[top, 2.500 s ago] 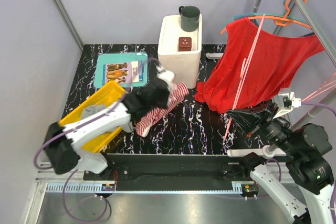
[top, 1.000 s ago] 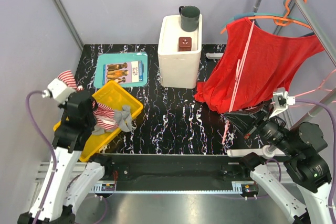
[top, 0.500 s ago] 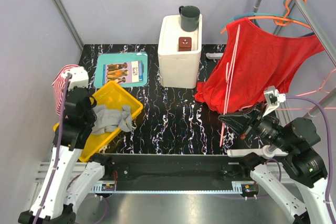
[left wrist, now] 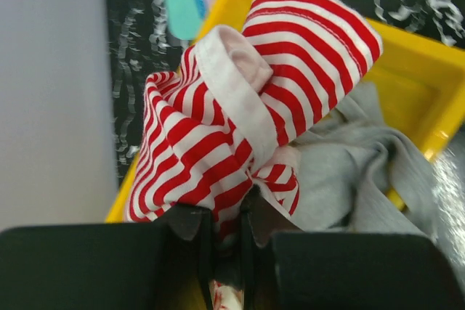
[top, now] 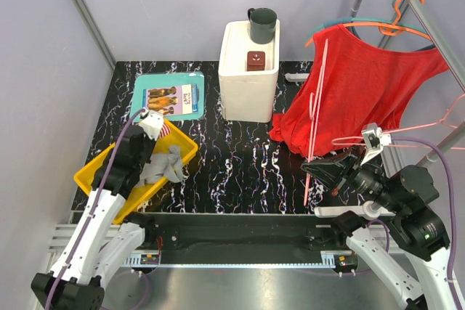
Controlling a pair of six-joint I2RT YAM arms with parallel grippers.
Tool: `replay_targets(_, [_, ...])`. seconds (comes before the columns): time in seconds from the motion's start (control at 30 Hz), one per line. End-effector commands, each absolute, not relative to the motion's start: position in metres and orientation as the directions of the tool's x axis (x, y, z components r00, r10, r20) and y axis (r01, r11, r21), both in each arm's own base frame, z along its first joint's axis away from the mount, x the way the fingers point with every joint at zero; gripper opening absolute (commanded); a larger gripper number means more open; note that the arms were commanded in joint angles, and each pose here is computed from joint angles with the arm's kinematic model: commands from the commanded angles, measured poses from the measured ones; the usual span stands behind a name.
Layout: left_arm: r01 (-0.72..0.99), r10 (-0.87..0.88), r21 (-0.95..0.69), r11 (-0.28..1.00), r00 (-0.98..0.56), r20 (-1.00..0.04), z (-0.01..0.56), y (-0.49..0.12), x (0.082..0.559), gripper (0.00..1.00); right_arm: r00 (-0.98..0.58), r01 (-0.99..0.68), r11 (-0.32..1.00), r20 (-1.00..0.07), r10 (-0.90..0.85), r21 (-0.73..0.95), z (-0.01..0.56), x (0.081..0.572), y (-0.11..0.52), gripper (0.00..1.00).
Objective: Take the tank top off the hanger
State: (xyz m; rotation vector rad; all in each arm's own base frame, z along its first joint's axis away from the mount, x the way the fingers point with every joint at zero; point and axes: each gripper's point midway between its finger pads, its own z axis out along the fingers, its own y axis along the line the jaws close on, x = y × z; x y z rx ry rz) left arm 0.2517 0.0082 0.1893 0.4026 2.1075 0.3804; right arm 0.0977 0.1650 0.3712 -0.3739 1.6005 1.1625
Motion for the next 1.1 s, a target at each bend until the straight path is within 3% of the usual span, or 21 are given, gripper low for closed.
replay_targets(0.0, [0.299, 0.415, 0.297, 0.907, -0.509, -0.754, 0.168, -0.024, 0.242, 0.00, -0.330, -0.771, 0.450, -0.888, 0.321, 0.449, 0.382, 0.098, 0.168, 0.00])
replay_targets(0.07, [0.316, 0.414, 0.281, 0.906, -0.534, -0.737, 0.166, -0.027, 0.242, 0.00, -0.333, -0.772, 0.446, -0.886, 0.323, 0.453, 0.382, 0.098, 0.169, 0.00])
replay_targets(0.2, [0.321, 0.420, 0.277, 0.906, -0.585, -0.694, 0.150, -0.028, 0.247, 0.18, -0.329, -0.773, 0.445, -0.886, 0.328, 0.452, 0.384, 0.098, 0.169, 0.00])
replay_targets(0.27, [0.301, 0.398, 0.264, 0.916, -0.605, -0.690, 0.148, -0.029, 0.252, 0.38, -0.328, -0.773, 0.445, -0.885, 0.330, 0.453, 0.383, 0.098, 0.169, 0.00])
replay_targets(0.3, [0.288, 0.391, 0.267, 0.920, -0.609, -0.691, 0.149, -0.028, 0.254, 0.56, -0.327, -0.773, 0.444, -0.884, 0.334, 0.453, 0.384, 0.097, 0.168, 0.00])
replay_targets(0.33, [0.265, 0.380, 0.273, 0.925, -0.608, -0.697, 0.151, -0.026, 0.257, 0.98, -0.324, -0.774, 0.444, -0.885, 0.335, 0.452, 0.385, 0.096, 0.168, 0.00])
replay_targets(0.5, [0.195, 0.295, 0.223, 0.955, -0.566, -0.770, 0.176, -0.027, 0.257, 0.99, -0.315, -0.779, 0.439, -0.885, 0.343, 0.447, 0.387, 0.091, 0.165, 0.00])
replay_targets(0.77, [0.098, -0.045, -0.116, 0.988, -0.538, -0.842, 0.216, -0.059, 0.251, 0.99, -0.327, -0.766, 0.451, -0.882, 0.339, 0.458, 0.383, 0.096, 0.166, 0.00])
replay_targets(1.0, [-0.103, -0.393, -0.416, 0.904, -0.584, -0.710, 0.199, -0.079, 0.245, 0.99, -0.319, -0.766, 0.454, -0.882, 0.347, 0.456, 0.383, 0.094, 0.164, 0.00])
replay_targets(1.07, [-0.203, -0.509, -0.491, 0.847, -0.573, -0.642, 0.182, -0.079, 0.241, 0.92, -0.320, -0.762, 0.457, -0.880, 0.351, 0.459, 0.383, 0.095, 0.163, 0.00])
